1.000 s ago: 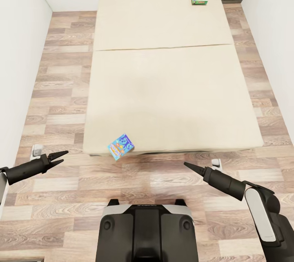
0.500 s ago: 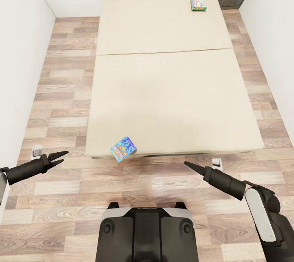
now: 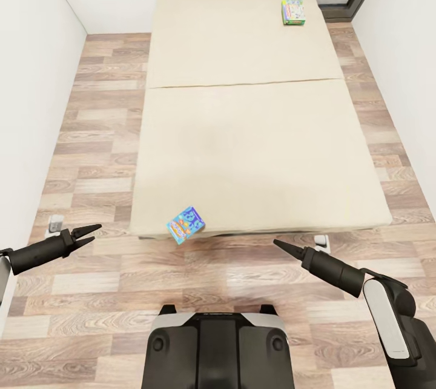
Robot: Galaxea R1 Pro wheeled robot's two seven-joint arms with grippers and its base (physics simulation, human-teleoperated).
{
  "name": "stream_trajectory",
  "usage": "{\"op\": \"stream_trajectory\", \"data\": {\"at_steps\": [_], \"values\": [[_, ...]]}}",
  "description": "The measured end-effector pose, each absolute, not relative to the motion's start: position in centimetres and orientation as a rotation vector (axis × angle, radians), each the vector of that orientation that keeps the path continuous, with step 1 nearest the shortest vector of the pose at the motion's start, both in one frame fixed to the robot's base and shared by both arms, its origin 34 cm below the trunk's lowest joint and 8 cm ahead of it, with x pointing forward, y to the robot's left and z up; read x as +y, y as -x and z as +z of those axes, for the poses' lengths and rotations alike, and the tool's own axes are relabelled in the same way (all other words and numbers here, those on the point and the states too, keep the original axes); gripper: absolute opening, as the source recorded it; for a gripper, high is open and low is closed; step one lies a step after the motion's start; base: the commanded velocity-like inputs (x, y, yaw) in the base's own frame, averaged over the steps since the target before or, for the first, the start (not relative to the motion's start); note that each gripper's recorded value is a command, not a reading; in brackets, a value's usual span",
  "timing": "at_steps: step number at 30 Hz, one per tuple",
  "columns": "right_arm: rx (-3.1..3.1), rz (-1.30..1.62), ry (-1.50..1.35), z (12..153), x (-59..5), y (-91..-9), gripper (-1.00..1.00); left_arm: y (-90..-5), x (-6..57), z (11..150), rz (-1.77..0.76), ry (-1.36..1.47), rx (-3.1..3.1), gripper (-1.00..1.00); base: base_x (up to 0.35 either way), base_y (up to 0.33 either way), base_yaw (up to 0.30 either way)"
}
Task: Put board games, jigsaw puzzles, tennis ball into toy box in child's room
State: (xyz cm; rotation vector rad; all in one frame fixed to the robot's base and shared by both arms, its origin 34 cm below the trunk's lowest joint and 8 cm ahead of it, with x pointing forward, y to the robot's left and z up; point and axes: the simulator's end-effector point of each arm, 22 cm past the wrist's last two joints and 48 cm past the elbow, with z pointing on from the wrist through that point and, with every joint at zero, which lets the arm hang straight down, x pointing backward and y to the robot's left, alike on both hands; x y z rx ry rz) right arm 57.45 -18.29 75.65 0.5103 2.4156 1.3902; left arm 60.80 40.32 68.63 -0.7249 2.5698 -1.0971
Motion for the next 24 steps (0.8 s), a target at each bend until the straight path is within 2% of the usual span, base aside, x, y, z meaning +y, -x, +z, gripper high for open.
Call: {"op": "stream_trajectory", "data": {"at_steps": [24], "values": [[2.386,1.383,-0.478,77.5,-18.3,-58.4,1.0,-61.9,40.3,70.5,-1.096,0.69,2.538,1.0,0.0,0.002,0.008]]}}
